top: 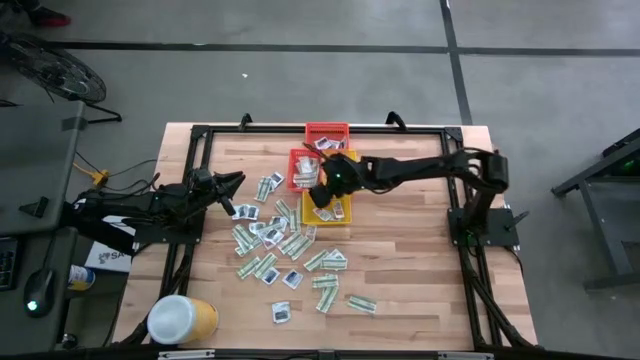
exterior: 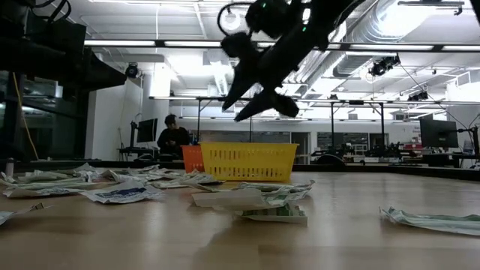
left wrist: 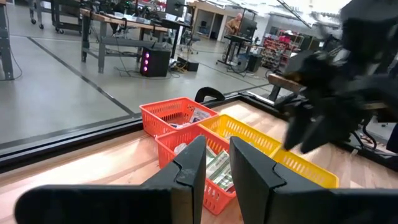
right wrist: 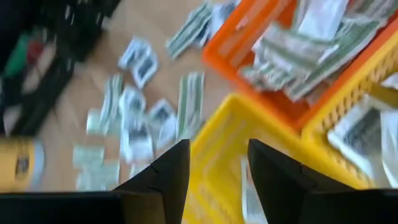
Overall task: Pick & Place First Aid Supplies
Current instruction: Put the bandage into the bottom orange bin
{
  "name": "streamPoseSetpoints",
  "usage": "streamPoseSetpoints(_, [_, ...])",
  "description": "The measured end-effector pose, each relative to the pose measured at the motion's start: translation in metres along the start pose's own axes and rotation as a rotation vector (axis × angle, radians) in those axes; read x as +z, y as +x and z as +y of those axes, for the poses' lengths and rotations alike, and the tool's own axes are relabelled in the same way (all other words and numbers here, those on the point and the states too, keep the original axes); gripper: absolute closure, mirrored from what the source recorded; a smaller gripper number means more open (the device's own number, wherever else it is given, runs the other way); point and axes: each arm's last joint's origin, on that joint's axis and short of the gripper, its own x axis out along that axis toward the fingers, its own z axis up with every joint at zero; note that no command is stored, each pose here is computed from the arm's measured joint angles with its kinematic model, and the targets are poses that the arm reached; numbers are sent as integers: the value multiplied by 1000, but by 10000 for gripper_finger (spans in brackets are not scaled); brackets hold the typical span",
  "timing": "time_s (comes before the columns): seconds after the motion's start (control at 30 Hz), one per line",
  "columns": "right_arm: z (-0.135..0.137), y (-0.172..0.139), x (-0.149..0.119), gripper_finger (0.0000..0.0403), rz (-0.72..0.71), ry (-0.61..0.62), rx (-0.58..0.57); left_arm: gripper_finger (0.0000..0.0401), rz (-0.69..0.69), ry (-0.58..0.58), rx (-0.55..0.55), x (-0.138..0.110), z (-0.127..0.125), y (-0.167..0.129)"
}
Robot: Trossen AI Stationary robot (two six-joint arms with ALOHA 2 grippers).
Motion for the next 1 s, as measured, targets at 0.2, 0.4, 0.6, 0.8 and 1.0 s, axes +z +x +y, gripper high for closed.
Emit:
streamPoseSetpoints(0.2, [15,-29,-24,257,158,-193,-22,328,0,0,0,0,0,0])
streamPoseSetpoints(0.4, [34,-50,-58,257,312,-439,5,328,0,0,0,0,0,0])
streamPoseSetpoints(0.6, [56,-60,-97,262,408,-728,73,328,0,0,0,0,0,0])
streamPoseSetpoints(0.8, [72,-69,-135,265,500,-1116,223,328,0,0,0,0,0,0])
streamPoseSetpoints(1.0, [80,-54,-164,265,547,-1304,313,328,0,0,0,0,0,0])
